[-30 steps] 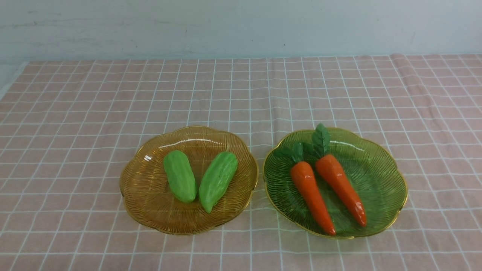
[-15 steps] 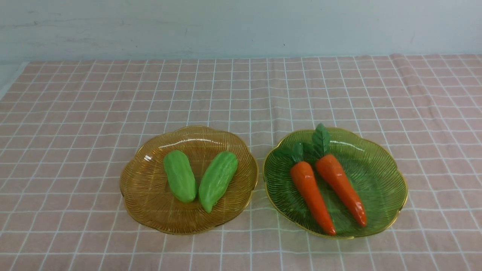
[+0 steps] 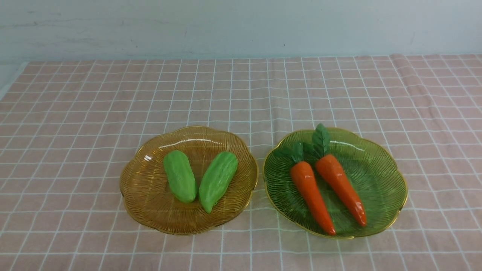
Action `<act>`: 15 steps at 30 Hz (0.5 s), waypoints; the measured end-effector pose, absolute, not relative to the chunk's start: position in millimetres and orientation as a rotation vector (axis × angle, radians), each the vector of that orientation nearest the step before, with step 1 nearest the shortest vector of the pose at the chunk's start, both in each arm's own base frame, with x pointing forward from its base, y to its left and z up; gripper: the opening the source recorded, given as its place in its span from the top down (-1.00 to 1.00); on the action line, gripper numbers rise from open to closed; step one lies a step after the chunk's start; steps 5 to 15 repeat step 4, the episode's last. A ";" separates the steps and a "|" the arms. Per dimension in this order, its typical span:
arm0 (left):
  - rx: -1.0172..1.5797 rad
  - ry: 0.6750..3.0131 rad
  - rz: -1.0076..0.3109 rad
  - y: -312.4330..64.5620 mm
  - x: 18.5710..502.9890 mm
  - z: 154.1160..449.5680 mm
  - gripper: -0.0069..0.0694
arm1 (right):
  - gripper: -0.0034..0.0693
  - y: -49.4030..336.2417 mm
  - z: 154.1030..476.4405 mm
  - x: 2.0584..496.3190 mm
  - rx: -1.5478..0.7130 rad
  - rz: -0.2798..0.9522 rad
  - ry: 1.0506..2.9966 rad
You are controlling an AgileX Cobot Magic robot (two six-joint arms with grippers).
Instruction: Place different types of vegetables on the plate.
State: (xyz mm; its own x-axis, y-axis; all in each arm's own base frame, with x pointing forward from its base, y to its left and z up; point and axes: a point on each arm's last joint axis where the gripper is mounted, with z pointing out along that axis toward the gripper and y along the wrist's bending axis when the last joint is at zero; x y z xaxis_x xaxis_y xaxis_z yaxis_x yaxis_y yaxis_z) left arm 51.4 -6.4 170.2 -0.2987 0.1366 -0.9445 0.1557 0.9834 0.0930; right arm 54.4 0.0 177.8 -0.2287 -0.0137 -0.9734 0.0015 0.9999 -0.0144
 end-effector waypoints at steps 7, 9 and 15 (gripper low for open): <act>0.212 1.879 -0.019 -6.4 51.4 170.2 0.83 | 0.95 0.0 177.8 54.4 -0.009 -0.014 1.802; 0.212 1.879 -0.019 -6.4 51.4 170.2 0.83 | 0.95 0.0 177.8 54.4 -0.009 -0.014 1.802; 0.212 1.879 -0.019 -6.4 51.4 170.2 0.83 | 0.95 0.0 177.8 54.4 -0.009 -0.014 1.802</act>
